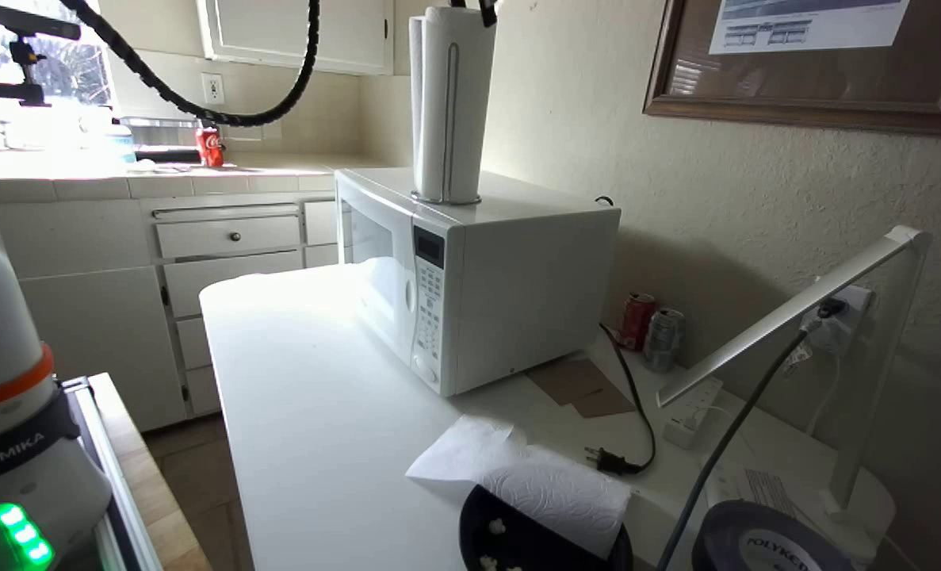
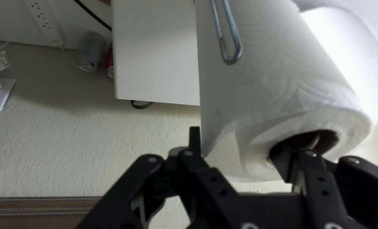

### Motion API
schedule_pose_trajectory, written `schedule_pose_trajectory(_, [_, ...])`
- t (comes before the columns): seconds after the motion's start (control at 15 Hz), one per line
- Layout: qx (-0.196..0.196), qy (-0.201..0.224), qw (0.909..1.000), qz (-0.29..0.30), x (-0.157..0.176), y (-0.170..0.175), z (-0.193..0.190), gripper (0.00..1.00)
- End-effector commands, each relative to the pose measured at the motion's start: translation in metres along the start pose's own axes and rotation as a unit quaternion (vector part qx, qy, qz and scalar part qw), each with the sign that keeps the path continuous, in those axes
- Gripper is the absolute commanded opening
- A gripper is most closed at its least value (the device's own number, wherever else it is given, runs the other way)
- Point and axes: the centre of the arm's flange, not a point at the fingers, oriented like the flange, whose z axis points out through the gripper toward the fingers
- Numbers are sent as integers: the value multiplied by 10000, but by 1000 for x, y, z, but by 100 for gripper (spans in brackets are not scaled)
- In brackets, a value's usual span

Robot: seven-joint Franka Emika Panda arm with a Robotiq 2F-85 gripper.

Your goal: Pick up the roll of kitchen paper from the silver kitchen paper rack and put it on the table

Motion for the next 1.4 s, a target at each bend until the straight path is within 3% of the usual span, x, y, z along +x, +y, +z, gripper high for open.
schedule_pose_trajectory(0.0, [77, 40, 9999, 79, 3, -1, 5, 28])
schedule_pose_trajectory(0.33, [88, 54, 9999, 82, 4, -2, 5, 2])
schedule_pose_trajectory(1.33, [-21, 287, 9995, -151, 24, -34, -43, 3])
